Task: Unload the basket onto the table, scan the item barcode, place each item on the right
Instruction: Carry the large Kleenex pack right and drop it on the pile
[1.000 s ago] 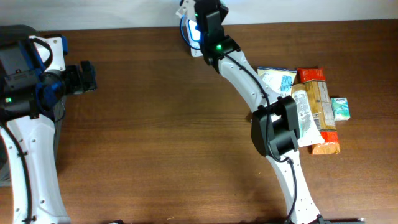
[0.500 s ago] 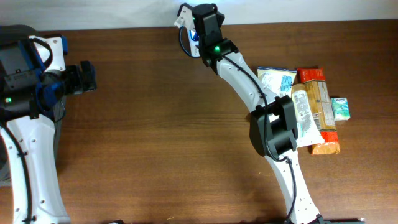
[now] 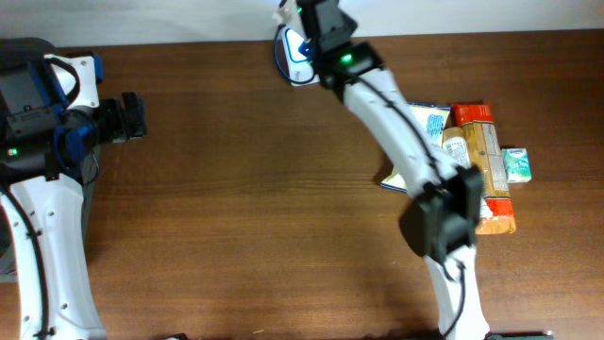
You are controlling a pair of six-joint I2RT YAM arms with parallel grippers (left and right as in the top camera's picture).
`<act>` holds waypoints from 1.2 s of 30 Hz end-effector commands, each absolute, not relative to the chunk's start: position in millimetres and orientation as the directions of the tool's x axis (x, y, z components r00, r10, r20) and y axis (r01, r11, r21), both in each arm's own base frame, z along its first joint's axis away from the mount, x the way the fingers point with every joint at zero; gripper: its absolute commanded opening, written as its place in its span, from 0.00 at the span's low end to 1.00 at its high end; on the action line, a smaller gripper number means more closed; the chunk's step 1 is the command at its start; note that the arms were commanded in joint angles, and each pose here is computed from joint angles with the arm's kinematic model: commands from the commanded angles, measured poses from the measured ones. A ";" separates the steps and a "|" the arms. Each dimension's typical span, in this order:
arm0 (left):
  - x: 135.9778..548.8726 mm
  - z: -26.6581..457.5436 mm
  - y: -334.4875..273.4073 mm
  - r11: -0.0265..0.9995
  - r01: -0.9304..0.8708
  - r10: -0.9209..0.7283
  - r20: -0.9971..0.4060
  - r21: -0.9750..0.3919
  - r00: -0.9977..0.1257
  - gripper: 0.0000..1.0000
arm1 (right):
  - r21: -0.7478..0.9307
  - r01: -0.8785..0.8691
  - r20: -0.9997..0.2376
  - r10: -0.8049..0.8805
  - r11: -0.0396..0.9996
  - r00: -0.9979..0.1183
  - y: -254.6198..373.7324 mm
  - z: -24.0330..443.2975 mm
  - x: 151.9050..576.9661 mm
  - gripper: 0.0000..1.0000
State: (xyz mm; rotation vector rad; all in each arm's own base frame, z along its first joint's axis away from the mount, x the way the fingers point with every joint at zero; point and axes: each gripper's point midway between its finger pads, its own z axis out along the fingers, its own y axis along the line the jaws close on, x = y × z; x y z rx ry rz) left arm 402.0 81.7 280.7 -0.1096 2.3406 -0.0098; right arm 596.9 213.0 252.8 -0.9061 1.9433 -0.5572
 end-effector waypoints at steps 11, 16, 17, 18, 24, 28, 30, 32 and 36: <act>400.8 291.7 82.7 0.995 -0.085 -0.089 -0.734 -0.043 -0.674 0.99 | 0.039 0.258 -0.409 0.251 0.965 -0.878 -12.9 309.6 375.4 0.04; 400.8 291.7 82.7 0.995 -0.085 -0.089 -0.734 -0.043 -0.674 0.99 | 0.033 0.323 -0.121 0.324 0.946 -0.938 -45.4 208.5 376.9 0.04; 400.9 291.8 82.7 0.995 -0.085 -0.089 -0.734 -0.043 -0.674 0.99 | 0.060 0.288 -0.070 0.292 0.956 -0.954 -40.4 187.7 377.1 0.04; 400.8 291.7 82.7 0.995 -0.085 -0.089 -0.734 -0.043 -0.674 0.99 | 0.070 0.266 -0.027 0.268 0.962 -0.963 -38.1 169.0 375.0 0.04; 400.9 291.8 82.7 0.995 -0.085 -0.089 -0.734 -0.043 -0.674 0.99 | 0.069 0.261 -0.028 0.263 0.963 -0.964 -38.9 174.6 377.2 0.42; 400.8 291.7 82.7 0.995 -0.085 -0.089 -0.734 -0.043 -0.674 0.99 | 0.099 0.156 -0.193 0.173 0.983 -0.966 -21.6 252.9 383.3 0.48; 400.9 291.8 82.7 0.995 -0.085 -0.089 -0.734 -0.043 -0.674 0.99 | 0.196 -0.019 -0.362 0.054 0.981 -0.931 21.8 309.8 377.1 0.50; 400.9 291.8 82.7 0.995 -0.085 -0.089 -0.734 -0.043 -0.674 0.99 | 0.190 -0.131 -0.504 -0.017 0.973 -0.863 51.9 361.1 352.0 0.59; 400.8 291.7 82.7 0.995 -0.085 -0.089 -0.734 -0.043 -0.674 0.99 | 0.174 -0.296 -0.685 -0.100 0.939 -0.722 87.2 430.2 280.6 0.99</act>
